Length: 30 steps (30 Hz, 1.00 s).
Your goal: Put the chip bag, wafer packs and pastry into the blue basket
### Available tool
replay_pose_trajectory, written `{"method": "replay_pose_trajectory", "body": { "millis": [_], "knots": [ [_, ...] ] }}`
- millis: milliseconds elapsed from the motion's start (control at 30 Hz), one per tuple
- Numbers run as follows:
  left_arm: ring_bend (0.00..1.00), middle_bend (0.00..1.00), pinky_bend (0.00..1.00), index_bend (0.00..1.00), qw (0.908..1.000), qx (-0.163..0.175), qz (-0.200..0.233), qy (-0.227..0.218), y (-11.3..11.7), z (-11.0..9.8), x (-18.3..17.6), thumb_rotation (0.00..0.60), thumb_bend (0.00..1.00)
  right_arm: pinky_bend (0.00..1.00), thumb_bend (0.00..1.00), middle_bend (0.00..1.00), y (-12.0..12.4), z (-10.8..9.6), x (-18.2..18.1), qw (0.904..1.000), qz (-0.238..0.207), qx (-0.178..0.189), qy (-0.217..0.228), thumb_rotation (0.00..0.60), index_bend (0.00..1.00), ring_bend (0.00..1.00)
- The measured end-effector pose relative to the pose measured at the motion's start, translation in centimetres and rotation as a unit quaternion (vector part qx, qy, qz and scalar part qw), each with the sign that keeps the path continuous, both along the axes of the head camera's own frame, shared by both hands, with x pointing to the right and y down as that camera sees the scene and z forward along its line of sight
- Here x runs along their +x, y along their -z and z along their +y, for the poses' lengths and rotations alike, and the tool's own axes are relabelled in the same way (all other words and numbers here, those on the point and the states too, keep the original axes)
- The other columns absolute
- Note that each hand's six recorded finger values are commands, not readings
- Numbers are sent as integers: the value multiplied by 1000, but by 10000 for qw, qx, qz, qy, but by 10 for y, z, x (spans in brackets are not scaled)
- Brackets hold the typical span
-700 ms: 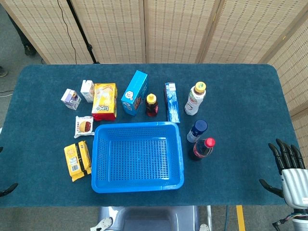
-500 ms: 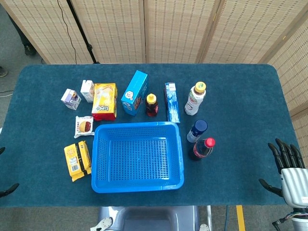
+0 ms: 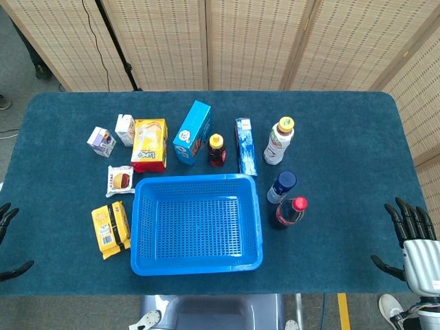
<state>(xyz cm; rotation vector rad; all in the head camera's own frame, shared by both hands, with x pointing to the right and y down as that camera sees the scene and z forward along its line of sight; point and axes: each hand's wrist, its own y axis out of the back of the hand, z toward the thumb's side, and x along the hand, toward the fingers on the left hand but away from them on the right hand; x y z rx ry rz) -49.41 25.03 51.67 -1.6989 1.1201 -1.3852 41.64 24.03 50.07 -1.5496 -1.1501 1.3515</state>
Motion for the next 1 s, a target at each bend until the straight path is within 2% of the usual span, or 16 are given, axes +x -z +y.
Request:
{"method": "replay_pose_trajectory", "body": {
  "millis": [200,300,433,567,767,1000],
  "knots": [
    [0,0,0,0,9971,183,-72,-731,-11,-47,17,600,33,0,0,0,2,-2,3,10000,-42,33,-51,600,0,0],
    [0,0,0,0,9915,237,-247,-1252,-20,-75,30,600,33,0,0,0,1,-4,4,9999,-14,21,-107,600,0,0],
    [0,0,0,0,9789,440,-514,-1930,-34,-109,46,600,33,0,0,0,-4,-6,6,9998,58,-17,-164,600,0,0],
    [0,0,0,0,9616,596,-851,-2541,-58,-138,63,600,32,0,0,0,-10,-10,7,9996,143,-65,-235,600,0,0],
    [0,0,0,0,9397,709,-1363,-3055,-97,-178,83,600,32,0,0,0,-20,-16,11,9988,272,-173,-373,600,0,0],
    [0,0,0,0,9309,666,-1372,-3319,-136,-217,123,600,32,0,0,0,-32,-23,14,9976,398,-283,-489,600,0,0]
  ]
}}
